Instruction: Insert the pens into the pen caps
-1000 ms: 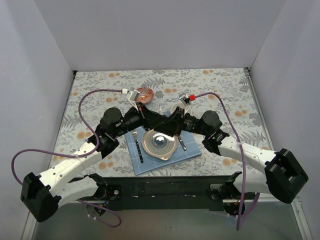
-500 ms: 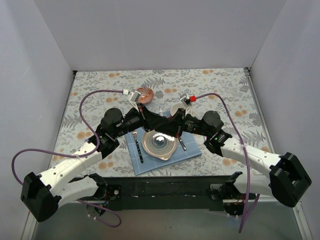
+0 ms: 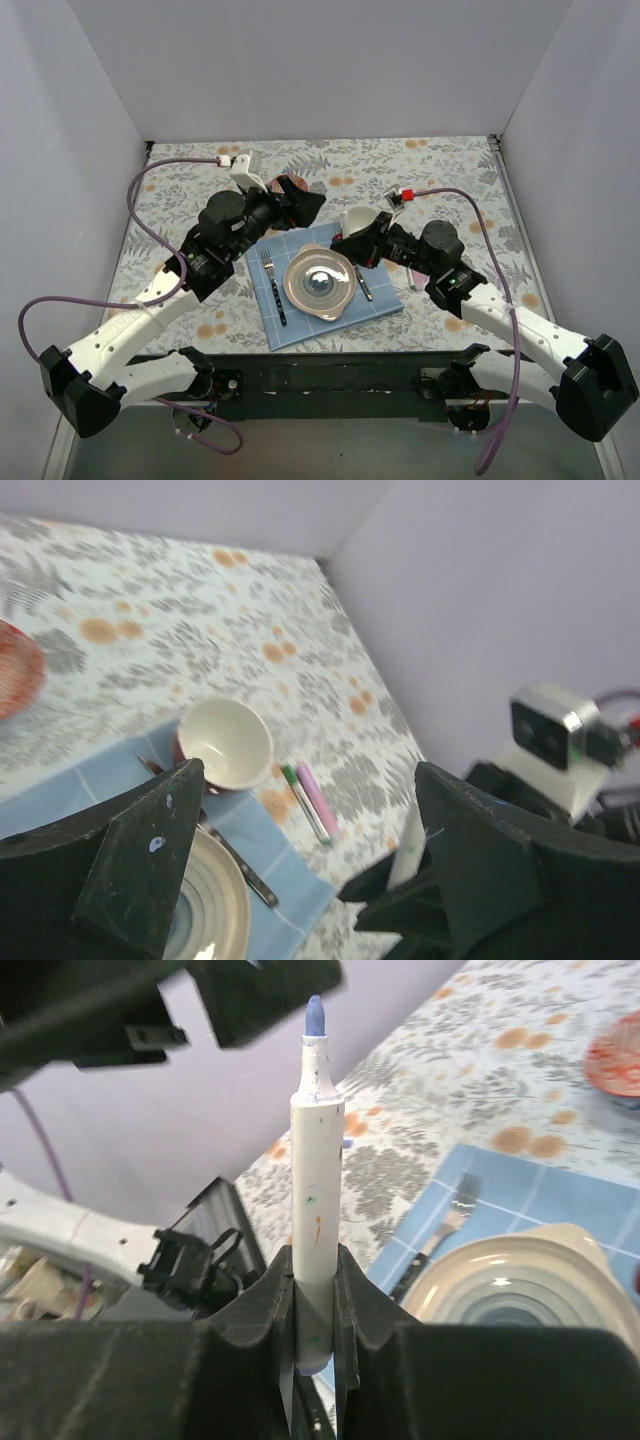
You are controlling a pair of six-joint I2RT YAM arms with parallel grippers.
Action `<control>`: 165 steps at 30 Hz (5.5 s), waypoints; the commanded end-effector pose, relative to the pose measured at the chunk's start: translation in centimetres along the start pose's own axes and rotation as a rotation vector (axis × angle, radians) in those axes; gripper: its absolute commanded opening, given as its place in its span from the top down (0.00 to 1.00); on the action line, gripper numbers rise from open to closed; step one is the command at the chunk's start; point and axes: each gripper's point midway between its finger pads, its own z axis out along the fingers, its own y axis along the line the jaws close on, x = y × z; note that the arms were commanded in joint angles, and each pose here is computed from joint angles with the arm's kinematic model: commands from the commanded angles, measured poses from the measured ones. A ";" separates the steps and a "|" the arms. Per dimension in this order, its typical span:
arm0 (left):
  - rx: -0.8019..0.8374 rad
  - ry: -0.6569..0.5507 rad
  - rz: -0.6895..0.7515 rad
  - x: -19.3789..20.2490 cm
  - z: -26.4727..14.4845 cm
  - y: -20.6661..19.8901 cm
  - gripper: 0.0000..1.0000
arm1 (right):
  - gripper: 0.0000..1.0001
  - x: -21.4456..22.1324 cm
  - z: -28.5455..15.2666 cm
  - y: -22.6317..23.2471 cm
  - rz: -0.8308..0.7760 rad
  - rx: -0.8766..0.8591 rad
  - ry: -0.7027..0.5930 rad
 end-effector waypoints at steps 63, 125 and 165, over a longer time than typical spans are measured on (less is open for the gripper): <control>-1.842 -0.341 -1.264 10.4 -21.7 43.1 1.00 | 0.99 0.1 -5.8 -3.7 -0.140 0.291 0.002; -0.253 1.238 0.618 11.7 -12.4 33.8 0.44 | 0.99 1.7 -6.5 -4.1 -0.169 0.346 0.222; -0.392 1.377 0.490 15.4 -16.3 36.0 0.60 | 0.99 1.7 -6.5 -2.6 -0.170 0.301 0.226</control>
